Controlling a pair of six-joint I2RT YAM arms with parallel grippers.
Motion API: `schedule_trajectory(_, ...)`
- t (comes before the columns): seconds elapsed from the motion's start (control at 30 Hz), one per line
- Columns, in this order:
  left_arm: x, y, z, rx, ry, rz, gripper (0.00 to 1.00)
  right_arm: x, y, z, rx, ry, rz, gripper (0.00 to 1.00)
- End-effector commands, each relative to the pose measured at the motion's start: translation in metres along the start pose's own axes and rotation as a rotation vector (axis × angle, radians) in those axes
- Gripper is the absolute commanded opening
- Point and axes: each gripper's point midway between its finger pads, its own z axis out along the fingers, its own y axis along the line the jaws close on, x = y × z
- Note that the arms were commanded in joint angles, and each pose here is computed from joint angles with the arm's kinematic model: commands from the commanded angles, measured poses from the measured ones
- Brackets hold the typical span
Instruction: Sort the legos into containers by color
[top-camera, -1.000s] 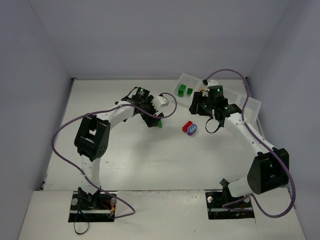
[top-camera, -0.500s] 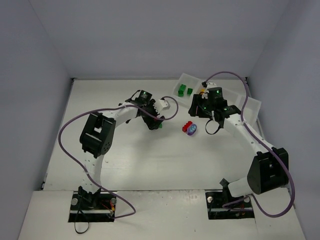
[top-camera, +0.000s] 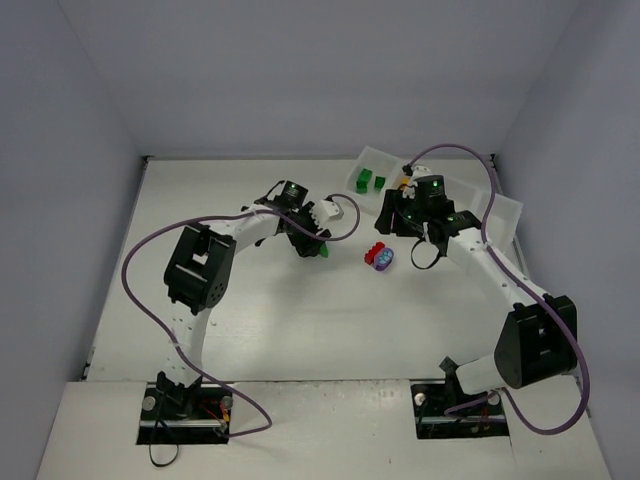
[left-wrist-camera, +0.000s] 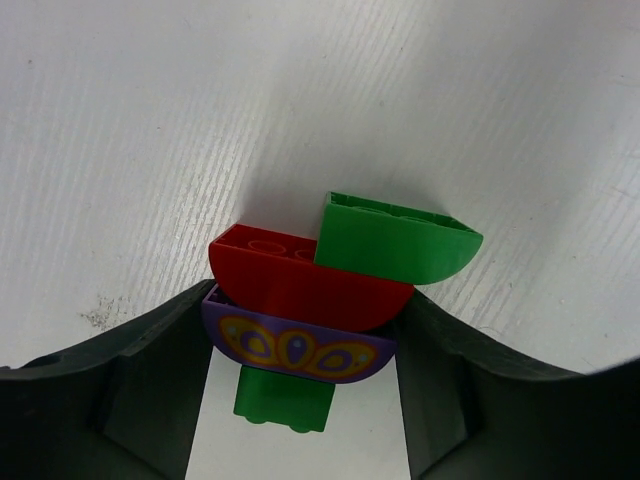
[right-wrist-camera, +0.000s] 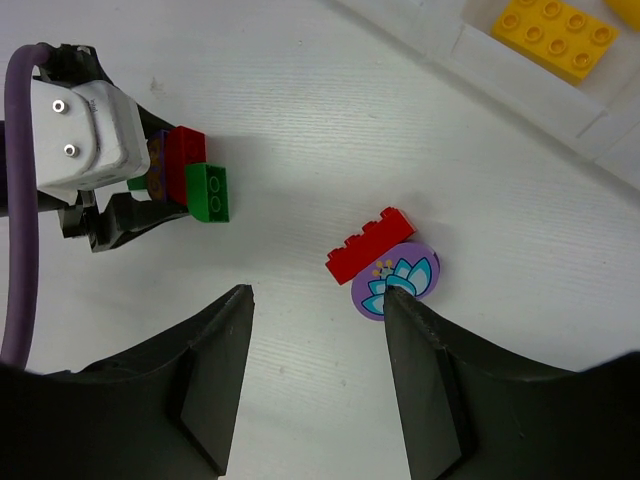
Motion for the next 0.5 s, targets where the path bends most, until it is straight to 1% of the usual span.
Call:
schedule_trajectory(0.0,-0.030,0.004,-0.021,-0.016,-0.060,0.057,0.56,-0.014,0.011,-0.004,-0.046,-0.051,-0.005,0.52)
schedule_trajectory(0.03,-0.030,0.002,-0.022,-0.013,-0.058,0.059,0.50,-0.015,0.012,-0.005,-0.053,-0.052,-0.004,0.52)
schedule_trajectory(0.07,-0.029,0.001,-0.023,-0.008,-0.054,0.056,0.40,-0.014,0.013,-0.004,-0.056,-0.047,-0.004,0.52)
schedule_trajectory(0.2,-0.037,-0.004,-0.038,-0.015,-0.088,0.052,0.34,-0.013,0.022,-0.003,-0.107,-0.030,0.006,0.52)
schedule_trajectory(0.37,-0.066,-0.005,-0.067,-0.077,-0.222,0.059,0.34,-0.015,0.048,-0.003,-0.237,0.016,0.037,0.52)
schedule_trajectory(0.4,-0.075,-0.006,-0.080,-0.093,-0.258,0.065,0.34,-0.016,0.053,-0.002,-0.257,0.023,0.045,0.52)
schedule_trajectory(0.47,-0.080,-0.008,-0.087,-0.109,-0.300,0.051,0.34,-0.017,0.063,-0.001,-0.306,0.049,0.075,0.52)
